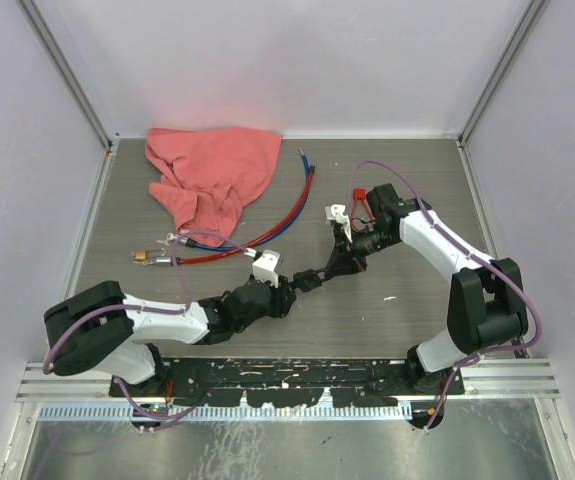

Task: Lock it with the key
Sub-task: Lock the lock.

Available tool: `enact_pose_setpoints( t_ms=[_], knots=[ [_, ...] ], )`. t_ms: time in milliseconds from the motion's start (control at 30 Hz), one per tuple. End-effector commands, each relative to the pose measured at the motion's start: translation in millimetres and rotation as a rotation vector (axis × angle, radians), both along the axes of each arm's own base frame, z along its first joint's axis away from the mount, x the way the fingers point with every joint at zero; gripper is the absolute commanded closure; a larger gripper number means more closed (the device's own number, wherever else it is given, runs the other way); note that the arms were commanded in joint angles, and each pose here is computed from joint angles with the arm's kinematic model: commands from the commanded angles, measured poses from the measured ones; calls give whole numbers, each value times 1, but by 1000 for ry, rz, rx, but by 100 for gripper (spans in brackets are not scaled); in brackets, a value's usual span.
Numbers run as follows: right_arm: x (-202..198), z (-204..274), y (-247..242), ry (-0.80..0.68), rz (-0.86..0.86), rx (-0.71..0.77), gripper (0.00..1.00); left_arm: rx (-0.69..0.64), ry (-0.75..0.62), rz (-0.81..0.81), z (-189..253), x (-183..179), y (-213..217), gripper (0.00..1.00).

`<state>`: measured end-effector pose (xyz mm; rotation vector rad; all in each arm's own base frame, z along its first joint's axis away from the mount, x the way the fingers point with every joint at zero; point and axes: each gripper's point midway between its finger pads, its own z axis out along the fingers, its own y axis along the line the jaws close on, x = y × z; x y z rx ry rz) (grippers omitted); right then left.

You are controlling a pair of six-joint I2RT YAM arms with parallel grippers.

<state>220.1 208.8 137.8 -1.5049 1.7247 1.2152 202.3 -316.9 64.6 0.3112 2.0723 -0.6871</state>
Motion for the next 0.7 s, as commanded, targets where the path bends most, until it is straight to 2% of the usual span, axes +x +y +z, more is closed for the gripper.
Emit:
enact_pose_setpoints(
  t_ms=[0, 433, 667],
  knots=[
    [5, 36, 11, -53, 22, 123, 99, -64, -123, 61, 35, 23, -11, 61],
    [5, 33, 10, -48, 20, 118, 99, -56, -139, 54, 36, 23, -11, 66],
    [6, 33, 10, -49, 19, 116, 99, -45, -149, 37, 36, 22, -9, 91]
  ],
)
